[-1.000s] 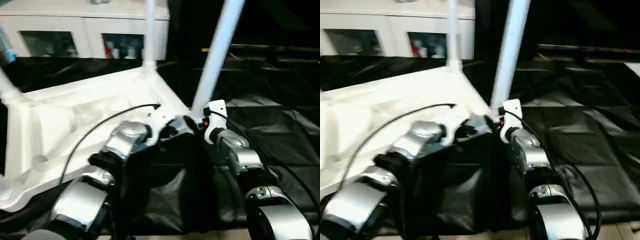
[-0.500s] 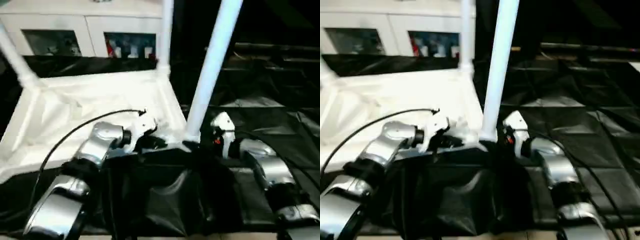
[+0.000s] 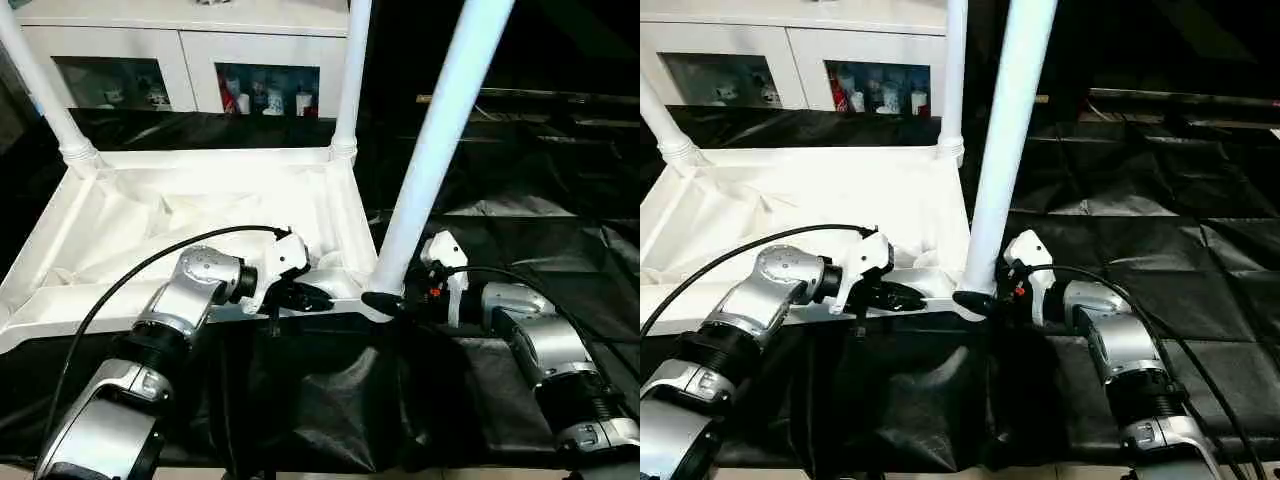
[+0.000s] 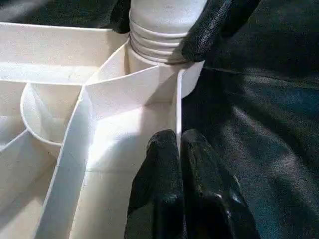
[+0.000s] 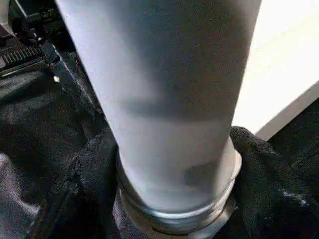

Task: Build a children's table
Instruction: Rotate leg to tighten

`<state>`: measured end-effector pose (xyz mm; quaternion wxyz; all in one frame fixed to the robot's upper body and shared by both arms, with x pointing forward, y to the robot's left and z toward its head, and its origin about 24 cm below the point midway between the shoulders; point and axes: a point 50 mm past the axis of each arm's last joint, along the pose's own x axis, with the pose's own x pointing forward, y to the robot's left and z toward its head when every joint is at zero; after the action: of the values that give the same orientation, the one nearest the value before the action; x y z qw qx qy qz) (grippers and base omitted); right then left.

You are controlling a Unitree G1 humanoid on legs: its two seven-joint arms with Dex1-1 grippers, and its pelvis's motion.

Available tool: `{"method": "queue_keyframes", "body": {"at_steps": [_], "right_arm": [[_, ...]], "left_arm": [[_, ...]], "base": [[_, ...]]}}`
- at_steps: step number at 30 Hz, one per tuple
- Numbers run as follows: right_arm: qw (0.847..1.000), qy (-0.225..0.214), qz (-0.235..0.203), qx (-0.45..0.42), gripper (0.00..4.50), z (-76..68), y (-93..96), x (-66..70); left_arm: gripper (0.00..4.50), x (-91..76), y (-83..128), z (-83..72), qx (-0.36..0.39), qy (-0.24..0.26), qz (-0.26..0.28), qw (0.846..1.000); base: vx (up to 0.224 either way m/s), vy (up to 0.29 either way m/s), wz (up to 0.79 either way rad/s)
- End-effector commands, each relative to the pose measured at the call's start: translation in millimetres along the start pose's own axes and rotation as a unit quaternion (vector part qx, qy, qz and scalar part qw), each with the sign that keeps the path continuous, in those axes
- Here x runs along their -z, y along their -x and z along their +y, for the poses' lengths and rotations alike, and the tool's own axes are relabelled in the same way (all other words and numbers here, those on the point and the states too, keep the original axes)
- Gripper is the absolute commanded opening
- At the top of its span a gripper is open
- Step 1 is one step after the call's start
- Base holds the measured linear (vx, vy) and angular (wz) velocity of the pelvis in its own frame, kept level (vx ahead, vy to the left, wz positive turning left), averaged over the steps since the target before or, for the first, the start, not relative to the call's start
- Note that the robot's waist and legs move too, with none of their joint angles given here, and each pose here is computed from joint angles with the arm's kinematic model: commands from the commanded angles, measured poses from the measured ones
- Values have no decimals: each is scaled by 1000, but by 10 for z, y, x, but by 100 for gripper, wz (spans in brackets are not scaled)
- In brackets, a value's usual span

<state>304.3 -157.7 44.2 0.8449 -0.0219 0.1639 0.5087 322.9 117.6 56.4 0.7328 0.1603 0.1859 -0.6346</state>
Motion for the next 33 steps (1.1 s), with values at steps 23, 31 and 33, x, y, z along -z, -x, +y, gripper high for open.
{"method": "queue_keyframes", "body": {"at_steps": [23,31,33], "right_arm": [[971,-105,-30,214,353,-75,-633,7],[994,-36,-17,105,376,-83,-326,-9],[996,-29,-13,88,376,-78,-273,-8]], "left_arm": [[0,-448,-502,253,-172,7,-58,983],[0,-287,-320,161,-99,-8,-59,993],[0,-264,-289,146,-87,-10,-58,995]], "base": [[0,0,0],[0,0,0],[0,0,0]]}}
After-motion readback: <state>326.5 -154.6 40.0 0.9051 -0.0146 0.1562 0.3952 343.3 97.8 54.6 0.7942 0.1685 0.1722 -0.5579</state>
